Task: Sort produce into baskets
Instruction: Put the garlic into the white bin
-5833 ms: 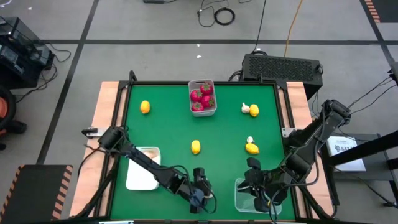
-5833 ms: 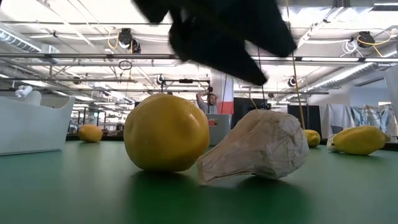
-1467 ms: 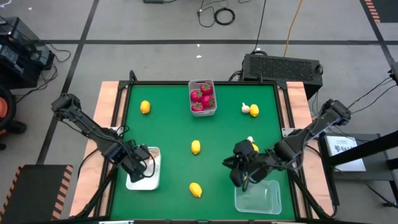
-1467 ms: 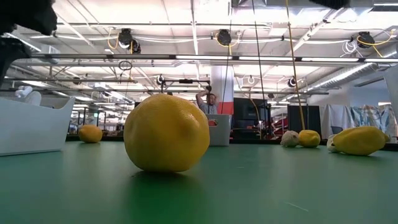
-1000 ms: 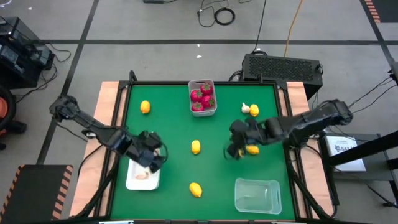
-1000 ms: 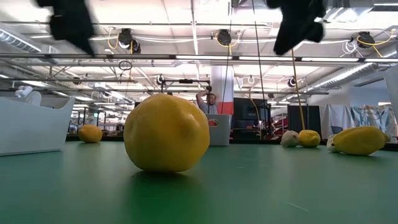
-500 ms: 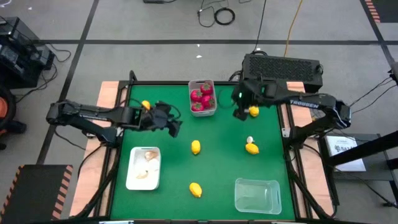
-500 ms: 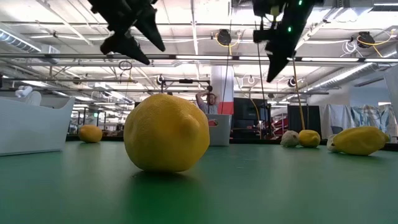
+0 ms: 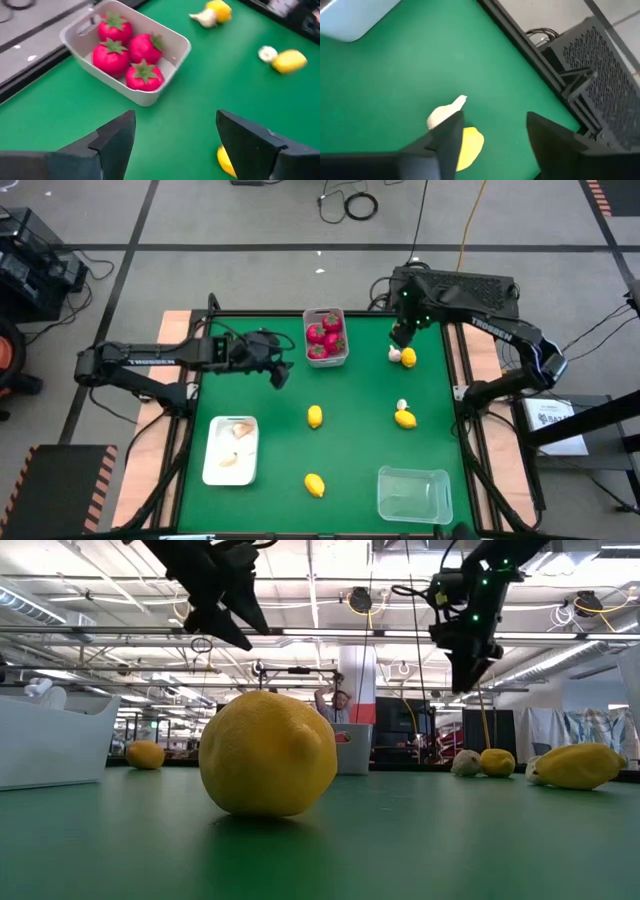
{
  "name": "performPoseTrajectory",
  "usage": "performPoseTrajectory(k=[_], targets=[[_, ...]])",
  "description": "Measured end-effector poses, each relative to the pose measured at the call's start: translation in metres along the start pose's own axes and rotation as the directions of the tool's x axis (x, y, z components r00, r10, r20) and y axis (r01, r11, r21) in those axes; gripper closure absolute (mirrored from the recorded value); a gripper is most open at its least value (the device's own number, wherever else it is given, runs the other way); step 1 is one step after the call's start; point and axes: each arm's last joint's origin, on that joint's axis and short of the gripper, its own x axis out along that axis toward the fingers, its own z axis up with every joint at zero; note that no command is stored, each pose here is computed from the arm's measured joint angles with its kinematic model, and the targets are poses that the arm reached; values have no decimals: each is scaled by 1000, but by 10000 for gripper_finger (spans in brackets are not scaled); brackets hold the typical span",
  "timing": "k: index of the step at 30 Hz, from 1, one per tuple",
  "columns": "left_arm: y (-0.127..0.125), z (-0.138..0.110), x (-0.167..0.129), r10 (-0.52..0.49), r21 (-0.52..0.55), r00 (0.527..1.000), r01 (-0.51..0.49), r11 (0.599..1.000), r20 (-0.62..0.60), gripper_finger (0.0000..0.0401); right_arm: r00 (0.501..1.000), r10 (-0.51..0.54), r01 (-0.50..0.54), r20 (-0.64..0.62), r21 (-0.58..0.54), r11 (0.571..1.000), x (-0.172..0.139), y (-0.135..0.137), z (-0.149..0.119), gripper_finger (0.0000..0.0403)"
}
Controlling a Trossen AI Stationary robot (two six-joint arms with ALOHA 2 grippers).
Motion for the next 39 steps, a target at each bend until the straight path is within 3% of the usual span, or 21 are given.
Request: performPoseTrajectory(k=[6, 13, 25, 35, 39], targets=[[6, 2, 2, -35, 109, 999, 37, 993, -23, 118, 999, -1, 6, -41, 123, 992, 14, -3, -1, 105], [15, 5, 4, -63, 149, 997, 69, 986, -43, 118, 986, 42, -18, -162, 142, 990, 50, 15, 4, 62], [21, 0, 6, -50, 140, 994, 64, 988, -98, 118, 942, 47, -50, -333, 0, 999, 101, 48, 2, 55], [21, 0, 6, -50, 136, 994, 63, 989, -99, 118, 907, 76, -107, -413, -52, 993, 118, 53, -12, 56], [21, 1, 6, -51, 111, 994, 62, 992, -97, 118, 899, 73, -105, -431, -50, 993, 125, 52, -22, 74]])
